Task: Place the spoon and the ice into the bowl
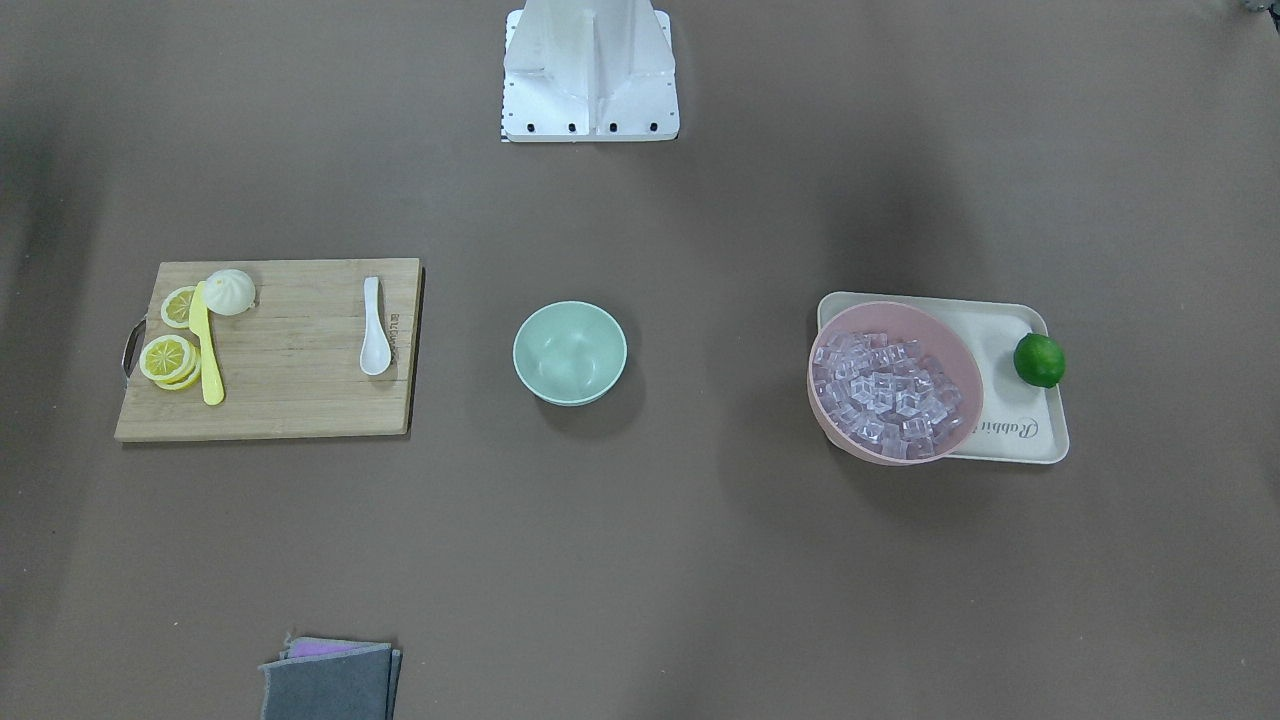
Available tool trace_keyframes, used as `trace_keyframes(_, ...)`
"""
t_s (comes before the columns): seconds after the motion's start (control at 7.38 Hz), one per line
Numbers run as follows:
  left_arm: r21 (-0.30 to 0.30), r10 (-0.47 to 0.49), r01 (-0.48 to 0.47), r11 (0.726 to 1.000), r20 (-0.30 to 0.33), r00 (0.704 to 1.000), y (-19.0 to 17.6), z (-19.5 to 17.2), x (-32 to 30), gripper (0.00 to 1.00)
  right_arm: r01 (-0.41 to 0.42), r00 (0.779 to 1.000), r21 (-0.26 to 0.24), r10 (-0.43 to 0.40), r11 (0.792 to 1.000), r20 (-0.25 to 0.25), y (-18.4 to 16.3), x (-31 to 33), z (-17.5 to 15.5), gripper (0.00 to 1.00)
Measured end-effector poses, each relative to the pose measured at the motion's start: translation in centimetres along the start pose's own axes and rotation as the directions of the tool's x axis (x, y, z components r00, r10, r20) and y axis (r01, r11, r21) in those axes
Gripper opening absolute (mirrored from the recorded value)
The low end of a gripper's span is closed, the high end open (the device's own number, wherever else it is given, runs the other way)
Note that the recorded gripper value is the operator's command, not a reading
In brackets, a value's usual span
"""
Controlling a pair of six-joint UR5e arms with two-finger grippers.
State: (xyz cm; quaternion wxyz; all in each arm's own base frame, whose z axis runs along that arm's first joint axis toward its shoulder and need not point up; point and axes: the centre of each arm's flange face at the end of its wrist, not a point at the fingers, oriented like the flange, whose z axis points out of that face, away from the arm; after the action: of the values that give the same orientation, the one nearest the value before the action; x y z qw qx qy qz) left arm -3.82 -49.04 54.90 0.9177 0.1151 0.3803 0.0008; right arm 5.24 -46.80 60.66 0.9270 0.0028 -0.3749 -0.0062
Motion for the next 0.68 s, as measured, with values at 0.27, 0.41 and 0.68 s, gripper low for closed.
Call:
trace_keyframes(0.27,0.035,0.105,-0.104,0.994,-0.025,0.994,-4.0,-0.5,5.3,0.98,0.012,1.000,0.025,-0.012,1.000,-0.001,-0.7,-1.8,-1.3,1.00)
trace_keyframes(0.41,0.051,0.170,-0.168,0.985,-0.043,0.985,-5.7,-0.3,8.5,0.98,0.026,1.000,0.031,-0.026,0.999,0.001,-0.9,-2.6,-1.6,1.00)
trace_keyframes(0.68,0.101,0.283,-0.275,0.956,-0.075,0.956,-9.2,-0.7,14.6,0.98,0.067,0.998,0.048,-0.067,0.997,0.012,-1.3,-4.7,-2.3,1.00)
